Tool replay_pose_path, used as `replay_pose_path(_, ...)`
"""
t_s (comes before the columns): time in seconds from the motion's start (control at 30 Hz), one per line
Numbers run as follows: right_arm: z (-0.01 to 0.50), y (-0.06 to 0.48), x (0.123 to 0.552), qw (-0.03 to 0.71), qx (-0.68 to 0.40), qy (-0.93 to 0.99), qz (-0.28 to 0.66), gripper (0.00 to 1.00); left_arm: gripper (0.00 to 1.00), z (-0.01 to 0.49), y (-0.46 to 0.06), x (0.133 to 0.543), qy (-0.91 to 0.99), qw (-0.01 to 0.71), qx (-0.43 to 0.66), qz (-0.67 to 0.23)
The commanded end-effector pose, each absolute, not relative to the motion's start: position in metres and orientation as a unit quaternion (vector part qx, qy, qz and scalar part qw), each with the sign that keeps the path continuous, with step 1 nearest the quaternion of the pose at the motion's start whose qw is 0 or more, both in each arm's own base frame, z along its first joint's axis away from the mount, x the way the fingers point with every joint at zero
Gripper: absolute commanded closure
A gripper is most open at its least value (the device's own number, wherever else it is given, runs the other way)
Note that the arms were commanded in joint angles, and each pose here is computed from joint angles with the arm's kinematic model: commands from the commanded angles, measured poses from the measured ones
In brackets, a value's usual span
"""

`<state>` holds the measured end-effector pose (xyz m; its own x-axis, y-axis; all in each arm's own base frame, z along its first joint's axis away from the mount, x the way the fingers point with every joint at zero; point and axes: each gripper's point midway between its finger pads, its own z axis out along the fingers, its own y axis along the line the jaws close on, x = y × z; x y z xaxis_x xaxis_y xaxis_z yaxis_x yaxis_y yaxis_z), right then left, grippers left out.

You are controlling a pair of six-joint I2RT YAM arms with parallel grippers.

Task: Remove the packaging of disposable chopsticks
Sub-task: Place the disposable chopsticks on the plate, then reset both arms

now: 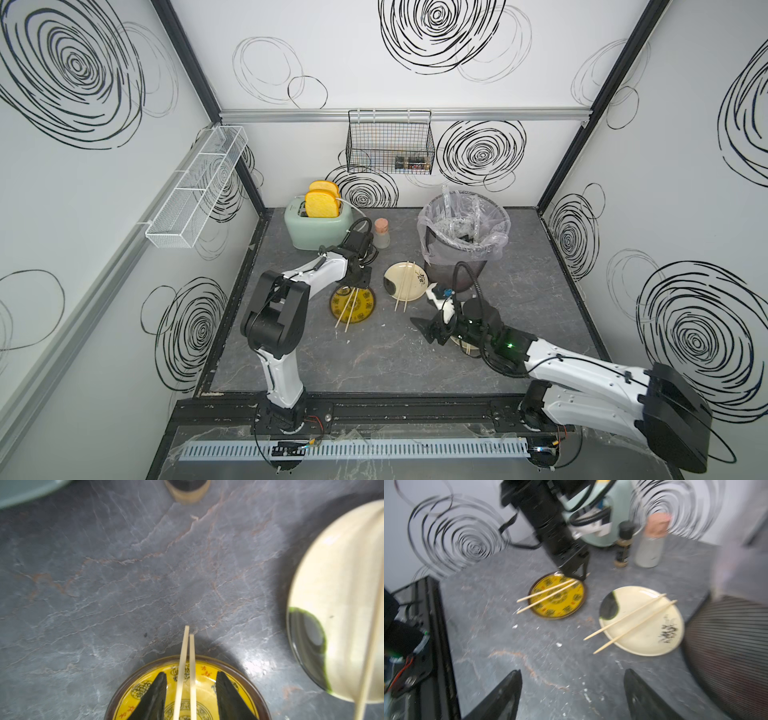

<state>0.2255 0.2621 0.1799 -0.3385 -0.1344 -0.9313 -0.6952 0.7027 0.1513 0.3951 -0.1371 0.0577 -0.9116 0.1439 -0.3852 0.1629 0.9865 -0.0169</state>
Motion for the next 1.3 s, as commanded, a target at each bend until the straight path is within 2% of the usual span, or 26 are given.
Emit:
replay_pose_path(0.0,0.163,0.193,0.246,0.517,-0.139,0.821,0.197,0.2,0.52,0.096,-0.143,0.405,0.963,0.253,0.075,-0.047)
replay_pose_path(0.2,0.157,0.065,0.258,0.538,0.113,0.829,0.097,0.18,0.5,0.141,-0.145,0.407,0.944,0.315,0.058,-0.073)
replay_pose_path(0.3,0.159,0.023,0.266,0.551,0.188,0.81,0.07,0.21,0.53,0.165,-0.142,0.407,0.928,0.36,0.033,-0.088)
replay_pose_path(0.43,0.156,-0.027,0.285,0.562,0.229,0.794,-0.031,0.18,0.55,0.194,-0.126,0.404,0.891,0.443,-0.024,-0.1)
replay_pose_path(0.57,0.141,-0.058,0.313,0.584,0.199,0.78,-0.102,0.13,0.53,0.211,-0.087,0.39,0.837,0.537,-0.086,-0.063)
replay_pose_path(0.63,0.126,-0.067,0.327,0.567,0.221,0.787,-0.1,0.1,0.5,0.216,-0.064,0.377,0.806,0.581,-0.107,-0.03)
replay_pose_path(0.77,0.116,-0.053,0.363,0.571,0.167,0.801,-0.064,0.09,0.44,0.209,-0.025,0.349,0.753,0.65,-0.1,0.03)
replay_pose_path(0.83,0.133,-0.042,0.368,0.622,0.137,0.77,-0.035,0.08,0.44,0.202,-0.015,0.339,0.736,0.67,-0.084,0.045)
replay_pose_path(0.87,0.139,-0.036,0.367,0.648,0.107,0.754,-0.028,0.08,0.44,0.196,-0.009,0.336,0.733,0.674,-0.081,0.046)
replay_pose_path(0.93,0.126,-0.03,0.372,0.634,0.097,0.767,-0.015,0.08,0.44,0.182,-0.001,0.333,0.729,0.679,-0.077,0.032)
replay_pose_path(0.97,0.123,-0.019,0.373,0.635,0.069,0.77,-0.004,0.03,0.44,0.176,0.0,0.331,0.726,0.684,-0.068,0.019)
replay_pose_path(1.03,0.123,-0.014,0.371,0.655,0.043,0.755,-0.014,0.02,0.44,0.169,-0.003,0.328,0.71,0.702,-0.043,-0.003)
replay_pose_path(1.13,0.118,-0.021,0.375,0.632,0.078,0.771,-0.017,0.02,0.43,0.18,-0.013,0.331,0.681,0.732,0.006,-0.031)
replay_pose_path(1.27,0.118,-0.021,0.374,0.633,0.08,0.77,-0.02,0.02,0.45,0.158,-0.013,0.351,0.69,0.722,0.019,-0.043)
